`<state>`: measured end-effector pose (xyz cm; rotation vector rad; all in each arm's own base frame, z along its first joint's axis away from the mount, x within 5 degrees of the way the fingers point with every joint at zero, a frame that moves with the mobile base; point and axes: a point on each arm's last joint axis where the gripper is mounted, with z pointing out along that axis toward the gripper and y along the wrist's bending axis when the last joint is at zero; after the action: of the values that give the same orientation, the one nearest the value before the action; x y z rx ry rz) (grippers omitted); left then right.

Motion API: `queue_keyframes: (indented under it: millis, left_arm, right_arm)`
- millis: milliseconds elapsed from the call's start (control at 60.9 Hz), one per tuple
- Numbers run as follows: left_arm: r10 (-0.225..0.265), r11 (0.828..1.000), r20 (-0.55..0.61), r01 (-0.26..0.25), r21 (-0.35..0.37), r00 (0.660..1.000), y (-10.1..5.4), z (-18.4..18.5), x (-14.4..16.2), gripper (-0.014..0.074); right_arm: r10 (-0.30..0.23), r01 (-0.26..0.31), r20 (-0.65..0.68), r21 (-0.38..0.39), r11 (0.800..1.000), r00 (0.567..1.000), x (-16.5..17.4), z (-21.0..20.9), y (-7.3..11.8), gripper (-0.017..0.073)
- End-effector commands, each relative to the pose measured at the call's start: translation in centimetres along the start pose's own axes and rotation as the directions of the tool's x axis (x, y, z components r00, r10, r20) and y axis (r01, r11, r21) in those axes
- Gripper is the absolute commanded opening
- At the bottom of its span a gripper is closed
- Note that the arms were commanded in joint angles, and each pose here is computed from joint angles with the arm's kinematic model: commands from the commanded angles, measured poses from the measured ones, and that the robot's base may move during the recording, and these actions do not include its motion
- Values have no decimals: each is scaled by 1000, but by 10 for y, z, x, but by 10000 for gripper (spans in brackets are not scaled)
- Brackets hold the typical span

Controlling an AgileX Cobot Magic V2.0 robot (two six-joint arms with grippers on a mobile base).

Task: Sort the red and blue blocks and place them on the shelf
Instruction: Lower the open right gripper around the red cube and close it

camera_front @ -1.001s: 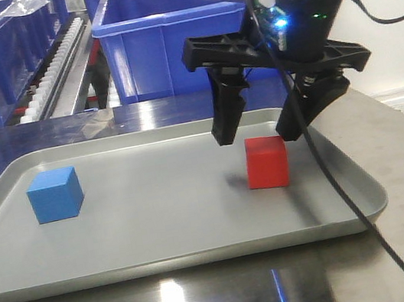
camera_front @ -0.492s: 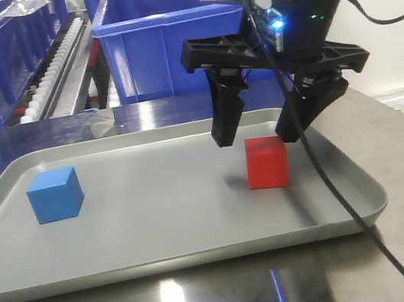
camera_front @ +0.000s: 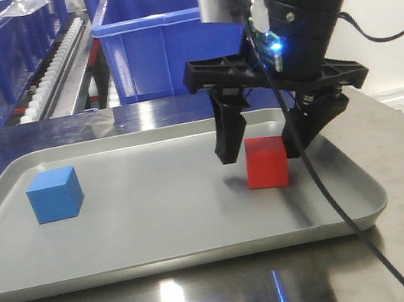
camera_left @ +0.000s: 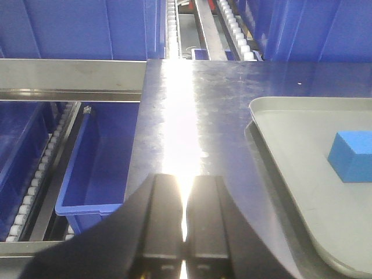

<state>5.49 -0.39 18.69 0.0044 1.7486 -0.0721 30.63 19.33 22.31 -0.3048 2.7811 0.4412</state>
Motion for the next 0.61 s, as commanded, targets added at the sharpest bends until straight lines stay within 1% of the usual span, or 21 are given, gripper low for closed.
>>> queue_keyframes:
  millis: [0,82,131,197,378,476,591]
  left_arm:
    - [-12,1000,73,12,-4,997,1,1,0,122]
    - [-12,1000,73,12,-4,997,1,1,0,122]
    - [-12,1000,73,12,-4,997,1,1,0,122]
    - [-12,1000,73,12,-4,997,1,1,0,122]
    - [-12,1000,73,12,-4,997,1,1,0,122]
    - [-12,1000,73,12,-4,997,1,1,0,122]
    - [-12,1000,73,12,-4,997,1,1,0,122]
  right_arm:
    - [-12,15,94,-30,999,996,-11,-23,7,549]
    - [-12,15,94,-30,999,995,-11,-23,7,534]
    - [-12,15,94,-30,999,995,-11,-23,7,497]
    - [-12,15,94,-30,999,995,-11,-23,7,436]
    - [-12,15,91,-29,999,996,-11,-23,7,231]
    - [-12,15,91,-29,999,996,-11,-23,7,181]
    - [-12,15,98,-31,999,995,-11,-24,7,155]
